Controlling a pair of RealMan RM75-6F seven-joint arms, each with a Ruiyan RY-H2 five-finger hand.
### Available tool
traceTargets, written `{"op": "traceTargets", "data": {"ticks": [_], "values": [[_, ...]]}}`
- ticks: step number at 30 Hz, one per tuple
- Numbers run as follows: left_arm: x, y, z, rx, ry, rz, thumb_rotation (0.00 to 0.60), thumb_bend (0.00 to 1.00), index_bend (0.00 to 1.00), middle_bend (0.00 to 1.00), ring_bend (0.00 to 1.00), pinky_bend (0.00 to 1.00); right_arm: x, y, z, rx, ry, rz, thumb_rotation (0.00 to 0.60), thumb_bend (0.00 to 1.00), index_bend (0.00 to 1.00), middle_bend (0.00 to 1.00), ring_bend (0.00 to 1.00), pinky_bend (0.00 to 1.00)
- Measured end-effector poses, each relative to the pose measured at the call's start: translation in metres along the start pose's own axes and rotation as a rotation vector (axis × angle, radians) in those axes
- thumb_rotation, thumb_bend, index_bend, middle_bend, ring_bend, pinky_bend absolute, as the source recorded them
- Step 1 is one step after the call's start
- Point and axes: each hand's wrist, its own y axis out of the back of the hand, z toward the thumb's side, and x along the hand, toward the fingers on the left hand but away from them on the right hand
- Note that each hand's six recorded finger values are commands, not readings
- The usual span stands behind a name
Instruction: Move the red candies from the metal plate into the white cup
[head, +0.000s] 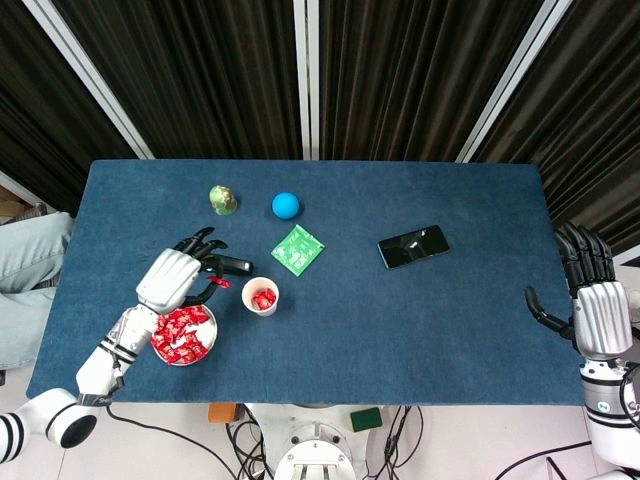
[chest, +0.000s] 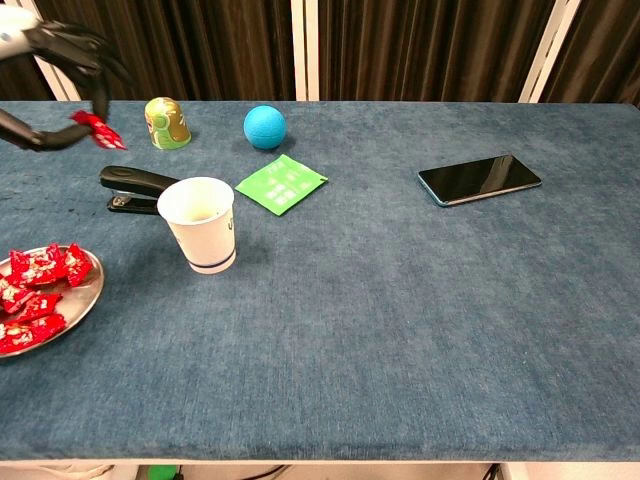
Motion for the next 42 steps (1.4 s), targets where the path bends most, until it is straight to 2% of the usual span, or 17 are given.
{"op": "traceTargets", "data": {"ticks": [14, 25, 28, 33, 36, 42], "values": [[0.027, -0.028, 0.028, -0.03, -0.045, -0.041, 0.6, 0.42, 0.63, 0.25, 0.06, 0.26, 0.0, -0.005, -0.003, -0.005, -0.004, 0.013, 0.6, 0.37, 0.0, 0.0, 0.0, 0.0], [0.035, -0.044, 0.035, -0.033, -0.057, -0.074, 0.6, 0.41, 0.63, 0.25, 0.06, 0.26, 0.001, -0.005, -0.007, -0.006, -0.011, 0.015, 0.6, 0.37, 0.0, 0.0, 0.0, 0.0], [0.034, -0.048, 0.034, -0.031, -0.056, -0.09, 0.6, 0.41, 0.59, 0.25, 0.06, 0.25, 0.0, -0.005, -0.008, -0.006, -0.014, 0.014, 0.6, 0.37, 0.0, 0.0, 0.0, 0.0], [0.033, -0.052, 0.034, -0.031, -0.061, -0.104, 0.6, 0.39, 0.42, 0.25, 0.06, 0.25, 0.001, -0.006, -0.008, -0.007, -0.014, 0.017, 0.6, 0.37, 0.0, 0.0, 0.0, 0.0], [0.033, -0.052, 0.034, -0.026, -0.063, -0.103, 0.6, 0.38, 0.36, 0.24, 0.06, 0.25, 0.001, -0.006, -0.008, -0.007, -0.013, 0.015, 0.6, 0.37, 0.0, 0.0, 0.0, 0.0], [0.029, -0.048, 0.032, -0.023, -0.062, -0.099, 0.6, 0.38, 0.34, 0.23, 0.06, 0.25, 0.0, -0.005, -0.007, -0.006, -0.012, 0.012, 0.6, 0.37, 0.0, 0.0, 0.0, 0.0]]}}
